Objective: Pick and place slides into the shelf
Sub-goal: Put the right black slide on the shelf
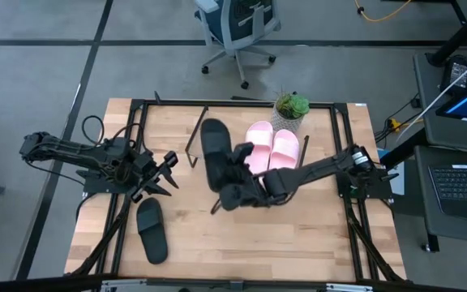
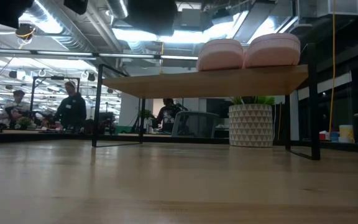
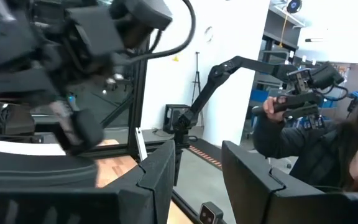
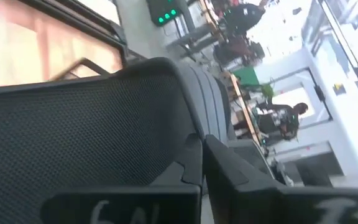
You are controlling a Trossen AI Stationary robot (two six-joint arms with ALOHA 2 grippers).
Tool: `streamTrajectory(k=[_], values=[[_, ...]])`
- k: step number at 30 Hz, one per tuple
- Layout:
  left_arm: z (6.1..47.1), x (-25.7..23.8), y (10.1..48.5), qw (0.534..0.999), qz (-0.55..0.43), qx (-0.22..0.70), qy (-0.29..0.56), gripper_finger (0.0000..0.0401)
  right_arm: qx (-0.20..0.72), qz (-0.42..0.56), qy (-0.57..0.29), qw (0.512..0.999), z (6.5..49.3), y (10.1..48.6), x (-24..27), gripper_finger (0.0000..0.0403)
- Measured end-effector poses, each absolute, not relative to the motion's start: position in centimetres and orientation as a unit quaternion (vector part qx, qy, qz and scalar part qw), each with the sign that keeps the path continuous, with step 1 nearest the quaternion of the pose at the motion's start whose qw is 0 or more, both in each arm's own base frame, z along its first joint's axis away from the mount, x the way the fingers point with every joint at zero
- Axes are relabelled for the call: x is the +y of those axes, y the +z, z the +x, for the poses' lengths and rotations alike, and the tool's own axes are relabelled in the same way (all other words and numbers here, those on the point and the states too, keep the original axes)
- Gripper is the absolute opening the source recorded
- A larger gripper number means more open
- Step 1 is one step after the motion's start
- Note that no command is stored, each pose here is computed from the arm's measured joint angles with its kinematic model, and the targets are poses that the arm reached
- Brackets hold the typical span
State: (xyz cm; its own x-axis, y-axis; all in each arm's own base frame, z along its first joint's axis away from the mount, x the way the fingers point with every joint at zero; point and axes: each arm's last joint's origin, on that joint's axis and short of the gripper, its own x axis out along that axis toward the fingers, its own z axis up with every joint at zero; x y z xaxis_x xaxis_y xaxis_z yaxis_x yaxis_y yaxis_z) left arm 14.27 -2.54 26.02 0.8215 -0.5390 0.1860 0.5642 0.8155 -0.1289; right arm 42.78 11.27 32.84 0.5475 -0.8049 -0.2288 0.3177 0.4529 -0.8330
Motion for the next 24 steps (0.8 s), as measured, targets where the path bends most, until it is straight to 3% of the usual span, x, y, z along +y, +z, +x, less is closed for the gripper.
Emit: streamTrajectory(k=[5, 14, 24], values=[[14.3, -2.5, 26.0, 0.950, -0.089, -0.070, -0.290, 0.0124, 0.352, -0.303, -0.309, 0.830, 42.5, 33.4, 9.2, 0.0006], [14.3, -2.5, 25.8, 0.952, -0.075, -0.067, -0.288, 0.0124, 0.395, -0.225, -0.289, 0.842, 41.6, 34.2, 7.4, 0.0006], [14.3, -2.5, 25.8, 0.952, -0.075, -0.067, -0.288, 0.0124, 0.404, -0.201, -0.341, 0.824, 41.6, 34.0, 4.8, 0.0006]])
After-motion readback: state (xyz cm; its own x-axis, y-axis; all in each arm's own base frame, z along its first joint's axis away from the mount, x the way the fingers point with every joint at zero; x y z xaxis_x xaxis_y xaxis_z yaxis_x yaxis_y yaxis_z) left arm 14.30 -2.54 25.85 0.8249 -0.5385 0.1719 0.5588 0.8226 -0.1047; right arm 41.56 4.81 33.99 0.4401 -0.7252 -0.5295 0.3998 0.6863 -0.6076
